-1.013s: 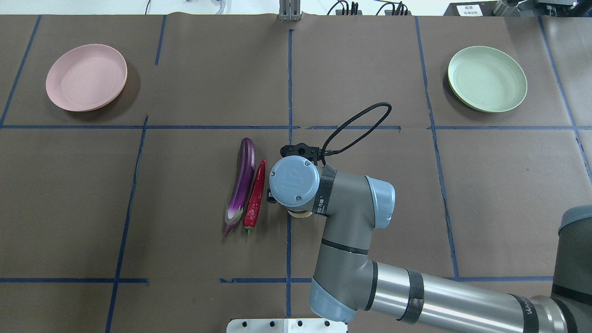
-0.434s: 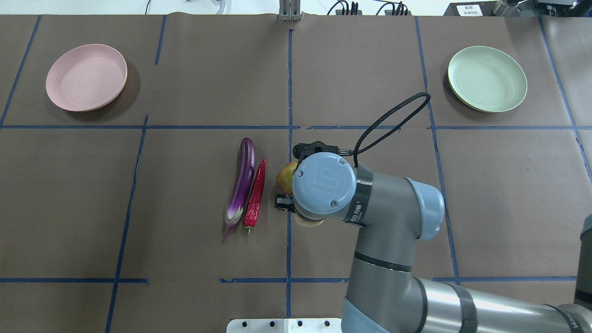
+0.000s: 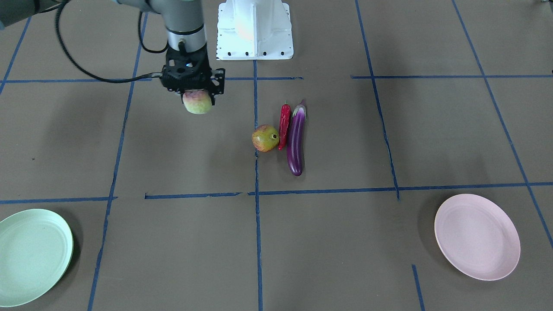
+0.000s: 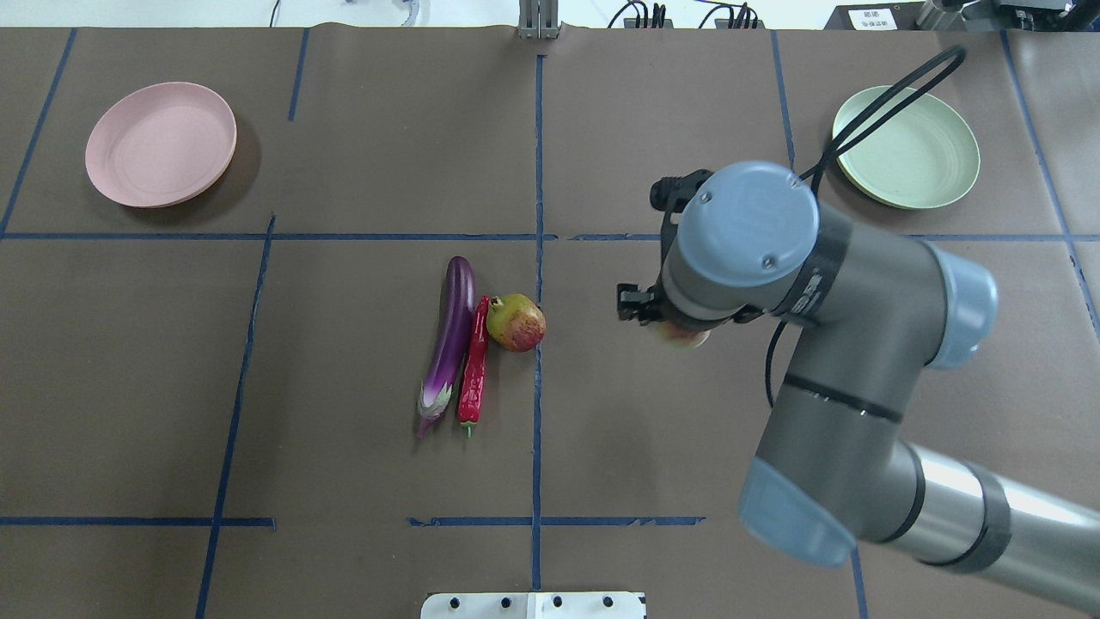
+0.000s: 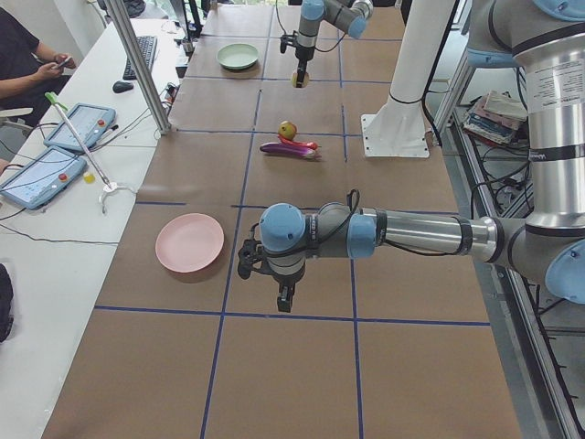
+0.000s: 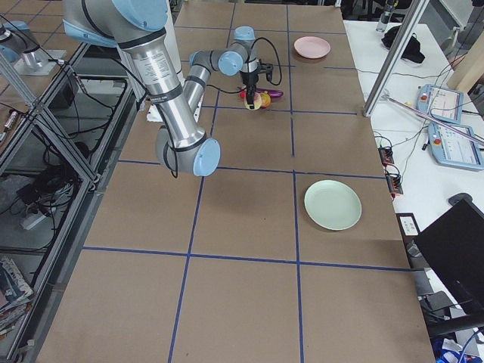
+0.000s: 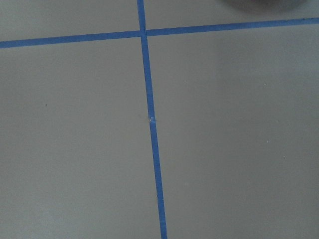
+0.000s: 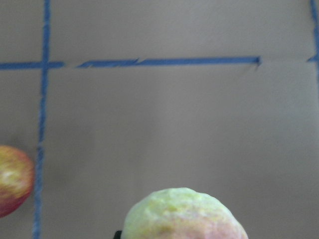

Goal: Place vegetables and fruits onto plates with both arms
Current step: 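Carry the peach with the right gripper onto the pale green plate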

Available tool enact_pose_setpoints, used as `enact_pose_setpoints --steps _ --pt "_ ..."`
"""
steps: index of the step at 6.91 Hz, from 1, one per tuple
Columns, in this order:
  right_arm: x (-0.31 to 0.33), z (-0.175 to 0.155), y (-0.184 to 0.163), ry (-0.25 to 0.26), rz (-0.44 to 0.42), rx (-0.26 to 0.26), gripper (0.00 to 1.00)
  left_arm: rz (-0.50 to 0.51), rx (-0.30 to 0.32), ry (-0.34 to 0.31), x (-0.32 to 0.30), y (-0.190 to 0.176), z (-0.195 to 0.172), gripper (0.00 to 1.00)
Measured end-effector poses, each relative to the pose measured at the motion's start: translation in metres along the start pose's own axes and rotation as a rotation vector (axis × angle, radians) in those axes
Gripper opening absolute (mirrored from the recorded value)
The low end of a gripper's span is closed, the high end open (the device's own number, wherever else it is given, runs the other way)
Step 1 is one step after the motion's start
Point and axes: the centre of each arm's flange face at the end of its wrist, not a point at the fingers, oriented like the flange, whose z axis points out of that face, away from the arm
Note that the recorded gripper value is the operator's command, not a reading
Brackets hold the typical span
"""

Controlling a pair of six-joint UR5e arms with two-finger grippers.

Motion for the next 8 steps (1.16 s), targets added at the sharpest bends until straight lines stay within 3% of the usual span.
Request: enact_pose_setpoints --steps 2,3,4,5,6,8 --pt "0.111 0.023 -0.110 0.120 -0.040 -0.008 0.02 0.003 0.002 0.000 0.001 -0.001 -0.001 1.00" --pt "0.175 0.046 -0.172 0.140 -0.071 -0.028 0.02 0.004 0.003 0.000 0.002 -0.001 -0.001 1.00" --pt "0.232 0.082 -0.226 0.121 -0.083 -0.023 0.02 0.006 0.005 0.000 0.003 -0.002 -0.002 1.00" --pt "0.276 0.121 -0.262 0.104 -0.084 -0.010 0.21 0.009 0.009 0.000 0.005 -0.002 -0.004 1.00" --pt "0.304 0.149 -0.279 0.104 -0.081 -0.005 0.99 0.007 0.016 -0.001 0.009 -0.003 -0.007 1.00" --pt "0.329 0.170 -0.283 0.103 -0.094 0.010 1.00 0.015 0.040 0.011 0.022 -0.010 -0.012 1.00"
